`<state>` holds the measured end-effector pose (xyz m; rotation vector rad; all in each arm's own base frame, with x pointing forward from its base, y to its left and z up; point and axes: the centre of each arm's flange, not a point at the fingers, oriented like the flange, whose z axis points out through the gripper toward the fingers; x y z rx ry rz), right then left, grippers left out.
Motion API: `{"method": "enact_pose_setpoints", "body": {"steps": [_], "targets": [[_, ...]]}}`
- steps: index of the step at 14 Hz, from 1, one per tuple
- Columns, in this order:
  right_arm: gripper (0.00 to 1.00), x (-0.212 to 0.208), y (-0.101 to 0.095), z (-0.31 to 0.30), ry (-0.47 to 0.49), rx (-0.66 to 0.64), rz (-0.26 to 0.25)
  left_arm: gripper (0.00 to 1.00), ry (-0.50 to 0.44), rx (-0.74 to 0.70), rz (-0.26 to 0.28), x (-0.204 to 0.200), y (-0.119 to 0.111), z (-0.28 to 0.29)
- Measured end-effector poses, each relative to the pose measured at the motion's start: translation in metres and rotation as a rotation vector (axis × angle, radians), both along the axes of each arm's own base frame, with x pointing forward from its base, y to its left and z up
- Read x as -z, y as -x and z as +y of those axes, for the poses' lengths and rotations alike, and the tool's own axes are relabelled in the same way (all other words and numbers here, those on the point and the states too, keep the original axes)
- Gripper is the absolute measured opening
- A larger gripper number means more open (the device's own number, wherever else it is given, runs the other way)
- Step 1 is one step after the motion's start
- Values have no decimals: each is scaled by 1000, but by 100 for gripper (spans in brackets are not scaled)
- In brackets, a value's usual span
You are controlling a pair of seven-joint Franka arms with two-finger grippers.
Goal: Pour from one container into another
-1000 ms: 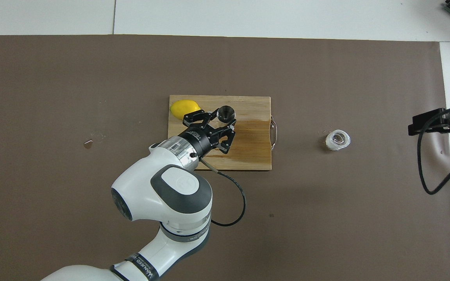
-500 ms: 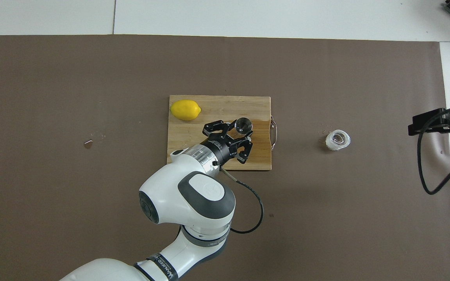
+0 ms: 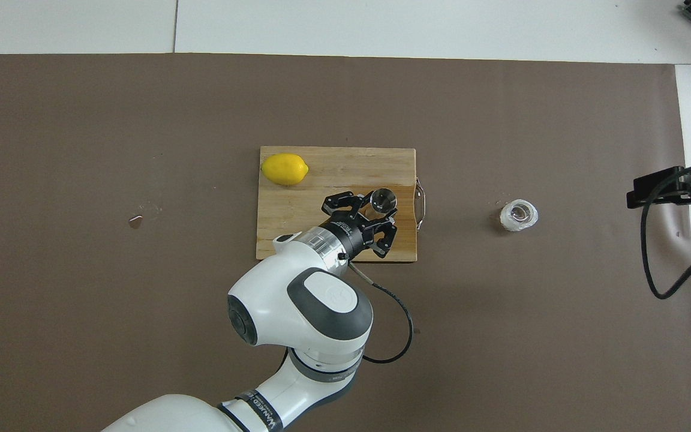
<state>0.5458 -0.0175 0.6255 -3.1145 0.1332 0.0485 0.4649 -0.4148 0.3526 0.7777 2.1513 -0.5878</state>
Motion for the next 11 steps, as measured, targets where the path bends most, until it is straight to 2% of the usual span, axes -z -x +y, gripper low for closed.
{"method": "enact_pose_setpoints", "body": {"steps": [11], "targets": [[100,1,1,1,0,-3,7,50,-9,-6,3,4,0,1]]}}
